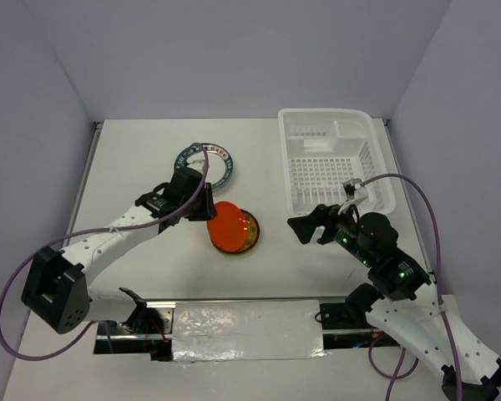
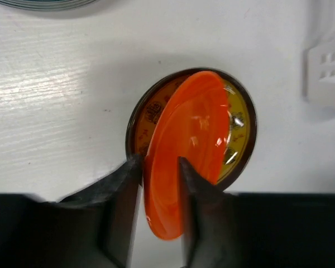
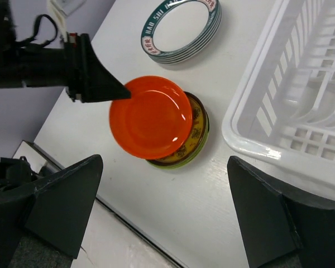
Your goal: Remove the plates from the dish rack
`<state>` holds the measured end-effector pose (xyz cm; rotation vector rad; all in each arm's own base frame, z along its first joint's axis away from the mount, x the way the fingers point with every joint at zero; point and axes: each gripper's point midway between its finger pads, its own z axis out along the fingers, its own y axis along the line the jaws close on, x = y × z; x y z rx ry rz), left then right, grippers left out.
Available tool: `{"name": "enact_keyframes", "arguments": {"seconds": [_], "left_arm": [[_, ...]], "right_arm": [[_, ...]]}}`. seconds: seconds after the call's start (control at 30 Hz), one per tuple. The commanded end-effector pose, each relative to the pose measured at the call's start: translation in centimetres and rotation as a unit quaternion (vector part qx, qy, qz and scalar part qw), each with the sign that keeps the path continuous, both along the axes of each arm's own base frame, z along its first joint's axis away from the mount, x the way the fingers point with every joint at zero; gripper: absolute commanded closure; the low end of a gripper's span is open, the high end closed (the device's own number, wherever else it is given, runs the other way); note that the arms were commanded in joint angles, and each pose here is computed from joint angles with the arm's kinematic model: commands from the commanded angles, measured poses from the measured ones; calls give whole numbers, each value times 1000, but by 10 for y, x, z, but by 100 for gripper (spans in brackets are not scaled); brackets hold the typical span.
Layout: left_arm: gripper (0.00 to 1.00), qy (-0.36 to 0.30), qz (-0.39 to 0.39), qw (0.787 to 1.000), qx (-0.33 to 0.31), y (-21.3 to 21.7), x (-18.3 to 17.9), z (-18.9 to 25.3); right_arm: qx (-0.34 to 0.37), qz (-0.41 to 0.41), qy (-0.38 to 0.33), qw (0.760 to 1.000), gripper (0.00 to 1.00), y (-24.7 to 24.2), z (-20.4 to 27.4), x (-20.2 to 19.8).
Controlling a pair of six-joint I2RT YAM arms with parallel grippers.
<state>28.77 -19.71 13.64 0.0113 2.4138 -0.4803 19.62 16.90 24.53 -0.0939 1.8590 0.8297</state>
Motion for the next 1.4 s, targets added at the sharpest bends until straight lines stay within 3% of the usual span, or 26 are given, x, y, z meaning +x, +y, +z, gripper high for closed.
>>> {"name": "enact_keyframes", "arguments": {"seconds": [0.0,0.03,0.1,0.13,0.17,0.2,0.4,0.57,0.77,0.83,0.97,1.13,1.37], "left_arm": [[56,0,-7,999,-33,-14,7,-4],[42,5,-7,999,-31,-14,7,-10],[21,18,-2,999,-27,-12,4,-18],[18,27,-7,999,-28,-13,0,-22],[4,36,-4,999,-25,-11,-4,-25],[1,41,-4,999,-22,-9,-7,-26],[1,22,36,997,58,30,-24,-4],[0,-52,85,989,111,77,-33,48],[0,-151,210,950,173,155,-52,110],[0,-185,271,930,164,181,-65,124],[0,-241,314,914,96,202,-88,140],[0,-266,333,903,57,213,-103,148],[1,-265,335,902,59,214,-103,147]], "right_arm": [[0,7,-1,1000,0,-5,7,-12],[-1,4,-4,1000,0,-8,9,-14],[-3,0,-7,1000,0,-11,11,-15],[-8,1,-4,1000,0,-12,8,-16],[-11,0,-5,1000,0,-13,10,-16],[-23,-1,5,1000,0,-14,3,-17],[-104,-99,35,989,0,-56,-8,-7],[-133,-180,-5,975,0,-97,17,-6],[-130,-216,-35,967,0,-129,53,-27],[-124,-217,-43,967,0,-134,60,-33],[-109,-207,-80,969,0,-144,82,-51],[-116,-226,-95,962,0,-162,93,-62],[-123,-223,-80,964,0,-158,81,-60]]}}
